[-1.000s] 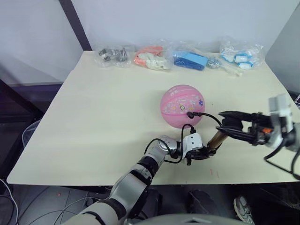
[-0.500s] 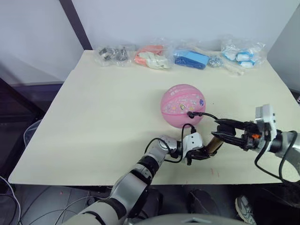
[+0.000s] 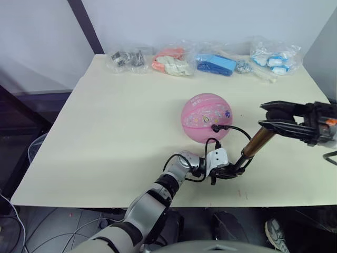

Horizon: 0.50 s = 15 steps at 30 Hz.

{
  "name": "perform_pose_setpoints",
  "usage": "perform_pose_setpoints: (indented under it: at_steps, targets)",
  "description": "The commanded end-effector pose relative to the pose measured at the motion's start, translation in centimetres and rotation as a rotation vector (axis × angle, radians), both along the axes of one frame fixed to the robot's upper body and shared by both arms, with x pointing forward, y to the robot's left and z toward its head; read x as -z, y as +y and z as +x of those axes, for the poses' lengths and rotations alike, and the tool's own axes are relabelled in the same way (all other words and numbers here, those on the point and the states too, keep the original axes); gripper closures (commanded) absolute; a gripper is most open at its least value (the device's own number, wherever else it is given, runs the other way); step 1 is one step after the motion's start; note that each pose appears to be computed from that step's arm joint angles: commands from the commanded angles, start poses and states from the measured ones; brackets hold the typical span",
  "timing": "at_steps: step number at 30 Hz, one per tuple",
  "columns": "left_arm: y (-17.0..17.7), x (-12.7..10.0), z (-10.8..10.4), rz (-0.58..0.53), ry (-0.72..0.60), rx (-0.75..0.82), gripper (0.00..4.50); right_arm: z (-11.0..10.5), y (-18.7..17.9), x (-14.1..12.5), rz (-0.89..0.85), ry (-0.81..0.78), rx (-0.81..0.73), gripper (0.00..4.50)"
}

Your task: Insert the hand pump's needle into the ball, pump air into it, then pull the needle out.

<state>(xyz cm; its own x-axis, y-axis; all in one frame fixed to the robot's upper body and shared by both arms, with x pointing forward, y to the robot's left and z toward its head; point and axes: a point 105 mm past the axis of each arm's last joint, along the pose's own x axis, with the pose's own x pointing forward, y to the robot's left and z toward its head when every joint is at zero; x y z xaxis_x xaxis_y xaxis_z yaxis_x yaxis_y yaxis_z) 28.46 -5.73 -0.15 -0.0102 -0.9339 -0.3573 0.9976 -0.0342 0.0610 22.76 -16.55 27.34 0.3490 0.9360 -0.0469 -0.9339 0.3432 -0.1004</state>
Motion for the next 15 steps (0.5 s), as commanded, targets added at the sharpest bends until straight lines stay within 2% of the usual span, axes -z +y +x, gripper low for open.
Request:
perform_pose_setpoints:
  at_steps: [1,3,15]
  targets:
    - [2.6,4.3,-1.2,0.137,0.132,-0.064,3.4,-1.0,-0.5,-3.2,0.025,-0.112,-0.002,2.76]
    - [2.6,4.4,-1.3,0.137,0.133,-0.063,3.4,-0.9,-0.4,-3.0,0.027,-0.099,-0.003,2.76]
    - [2.6,4.3,-1.4,0.137,0.127,-0.054,3.4,-0.3,1.6,3.3,0.038,0.12,-0.037,2.76]
